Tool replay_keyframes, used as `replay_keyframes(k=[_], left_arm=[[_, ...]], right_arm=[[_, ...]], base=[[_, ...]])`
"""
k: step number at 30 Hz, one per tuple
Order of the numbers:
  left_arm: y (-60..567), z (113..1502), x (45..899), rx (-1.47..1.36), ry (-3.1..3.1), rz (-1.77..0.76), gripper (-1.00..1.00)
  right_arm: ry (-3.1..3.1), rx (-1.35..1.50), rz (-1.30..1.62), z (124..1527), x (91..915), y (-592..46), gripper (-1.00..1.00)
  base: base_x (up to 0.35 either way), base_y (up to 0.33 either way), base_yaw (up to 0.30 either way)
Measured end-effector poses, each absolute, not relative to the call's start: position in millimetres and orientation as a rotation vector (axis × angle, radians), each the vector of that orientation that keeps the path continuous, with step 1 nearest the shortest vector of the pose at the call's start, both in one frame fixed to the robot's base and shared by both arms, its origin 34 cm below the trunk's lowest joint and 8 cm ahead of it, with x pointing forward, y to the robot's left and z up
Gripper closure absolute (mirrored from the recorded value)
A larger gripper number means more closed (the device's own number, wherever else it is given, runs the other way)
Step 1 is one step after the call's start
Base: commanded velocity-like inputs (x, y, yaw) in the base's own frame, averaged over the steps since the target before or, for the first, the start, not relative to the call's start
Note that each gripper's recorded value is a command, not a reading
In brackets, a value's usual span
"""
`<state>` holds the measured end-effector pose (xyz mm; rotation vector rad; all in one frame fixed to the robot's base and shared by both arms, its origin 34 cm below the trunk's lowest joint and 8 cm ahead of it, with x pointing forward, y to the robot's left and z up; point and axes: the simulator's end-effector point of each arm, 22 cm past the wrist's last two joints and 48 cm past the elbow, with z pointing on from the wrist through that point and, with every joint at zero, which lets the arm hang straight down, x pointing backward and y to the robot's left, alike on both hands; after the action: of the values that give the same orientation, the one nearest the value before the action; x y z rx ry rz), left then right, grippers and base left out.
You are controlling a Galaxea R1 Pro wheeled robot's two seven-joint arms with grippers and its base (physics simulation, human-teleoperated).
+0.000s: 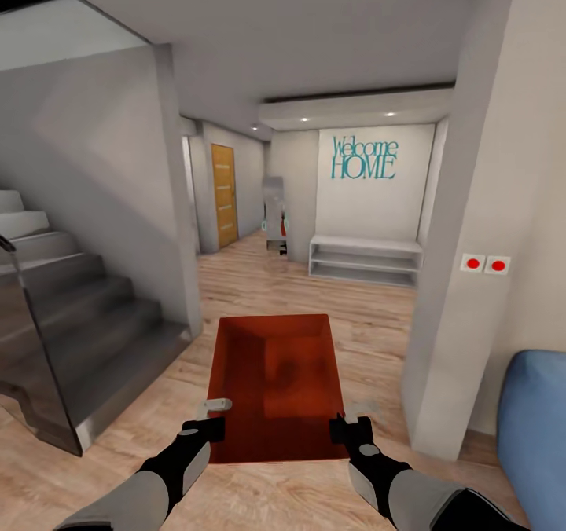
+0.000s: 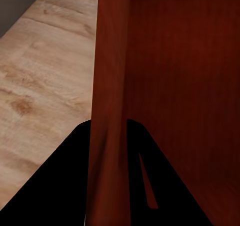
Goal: Move the two storage containers from the living room to the garage. In the garage, place one container on the floor and stack the other container on top of it (either order is fine).
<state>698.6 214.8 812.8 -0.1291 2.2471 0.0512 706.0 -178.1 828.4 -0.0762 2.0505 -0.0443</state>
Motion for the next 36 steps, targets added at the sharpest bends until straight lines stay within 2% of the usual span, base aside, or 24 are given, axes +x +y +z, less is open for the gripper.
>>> replay_keyframes(k=[28,36], left_arm=[[214.8,812.8,698.6,-0.129,2.248,0.051,1.00],[214.6,812.1,698.0,-0.130,2.250,0.051,1.00]], right_arm=[[2.051,-0.076,-0.044,828.3,705.9,-178.1,1.00],[2.052,-0.077,-0.044,827.8,705.6,-178.2,1.00]], base=[[0.322,0.000,0.001],[0.322,0.000,0.086]])
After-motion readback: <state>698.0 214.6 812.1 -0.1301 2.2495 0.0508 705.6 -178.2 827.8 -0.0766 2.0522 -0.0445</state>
